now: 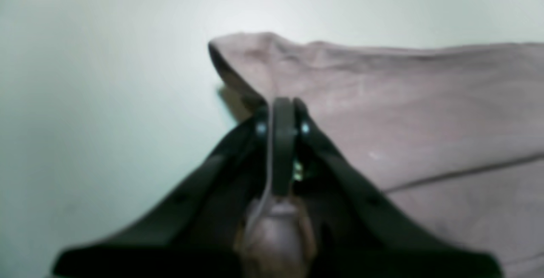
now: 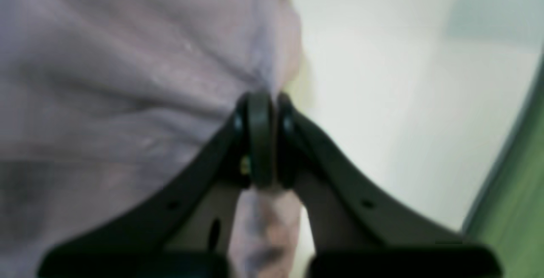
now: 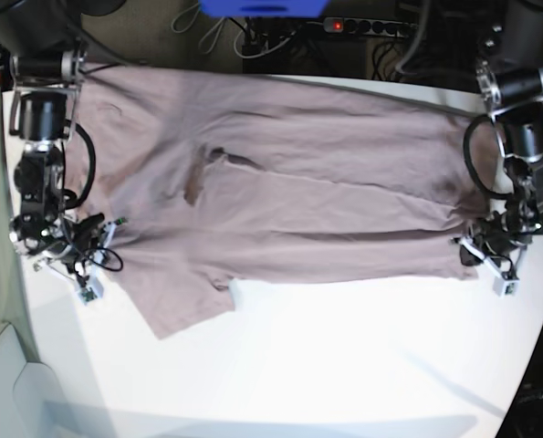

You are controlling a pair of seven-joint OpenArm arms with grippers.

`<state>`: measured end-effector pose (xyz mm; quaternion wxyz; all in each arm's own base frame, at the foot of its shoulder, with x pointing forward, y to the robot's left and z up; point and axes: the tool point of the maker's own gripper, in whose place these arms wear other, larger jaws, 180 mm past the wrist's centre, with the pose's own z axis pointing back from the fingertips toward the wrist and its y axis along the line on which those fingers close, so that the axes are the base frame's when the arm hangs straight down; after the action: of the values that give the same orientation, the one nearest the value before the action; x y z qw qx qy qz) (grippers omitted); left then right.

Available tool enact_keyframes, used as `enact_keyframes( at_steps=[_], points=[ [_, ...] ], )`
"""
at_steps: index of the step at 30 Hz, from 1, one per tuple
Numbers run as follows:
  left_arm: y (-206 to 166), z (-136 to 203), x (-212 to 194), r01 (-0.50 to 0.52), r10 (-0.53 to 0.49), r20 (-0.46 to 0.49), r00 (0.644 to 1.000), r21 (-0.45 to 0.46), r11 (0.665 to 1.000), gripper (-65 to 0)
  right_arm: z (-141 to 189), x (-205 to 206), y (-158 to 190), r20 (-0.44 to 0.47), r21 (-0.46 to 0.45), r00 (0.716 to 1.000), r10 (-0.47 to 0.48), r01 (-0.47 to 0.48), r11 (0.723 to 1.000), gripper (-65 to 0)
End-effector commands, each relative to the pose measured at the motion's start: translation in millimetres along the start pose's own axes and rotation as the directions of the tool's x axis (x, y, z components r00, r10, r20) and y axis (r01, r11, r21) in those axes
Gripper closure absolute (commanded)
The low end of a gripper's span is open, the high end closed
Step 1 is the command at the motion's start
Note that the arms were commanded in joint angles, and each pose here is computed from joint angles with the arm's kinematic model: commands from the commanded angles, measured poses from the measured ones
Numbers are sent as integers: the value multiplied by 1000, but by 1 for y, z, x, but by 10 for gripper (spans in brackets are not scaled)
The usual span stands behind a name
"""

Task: Layout the t-shirt on the table in an organized manner, then fold the t-shirt properly
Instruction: 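Lift the grasped edge with both grippers and fold it over toward the collar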

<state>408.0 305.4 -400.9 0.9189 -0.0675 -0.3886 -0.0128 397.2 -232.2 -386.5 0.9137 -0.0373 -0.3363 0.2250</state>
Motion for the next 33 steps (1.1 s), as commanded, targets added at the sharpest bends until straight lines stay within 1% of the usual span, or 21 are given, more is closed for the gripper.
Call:
enact_keyframes(
  at_steps=[1,8,11,14,16,20,27,31,33],
  points=[
    [4,13,36,30,-30,93,995,4,1000,-4,12,19,-11,56,-35,998,24,-22,999,0],
    [-21,44,46,114,-109,152,982,-28,993,-4,52,17,7,68,-90,989,129,-122,988,0],
    [-14,62,48,93,-90,184,979,-7,996,-4,72,19,16,76,-116,982,171,-162,980,0],
    [-1,79,45,48,-52,212,976,22,999,-4,90,17,24,83,-136,975,206,-193,972,0],
    [3,87,48,37,-44,229,972,35,999,-4,103,12,23,80,-162,975,207,-192,968,0],
    [8,95,38,39,-50,211,976,55,998,-4,120,-2,27,76,-181,980,184,-168,969,0],
    [0,104,20,81,-90,184,979,60,995,-4,123,-42,52,5,-123,985,170,-168,978,0],
    [-6,111,3,111,-119,154,981,61,992,-4,123,-66,64,-43,-86,985,166,-169,982,0],
    [-10,114,-5,111,-117,147,982,49,993,-4,124,-76,69,-64,-70,984,164,-169,983,0]
  ],
)
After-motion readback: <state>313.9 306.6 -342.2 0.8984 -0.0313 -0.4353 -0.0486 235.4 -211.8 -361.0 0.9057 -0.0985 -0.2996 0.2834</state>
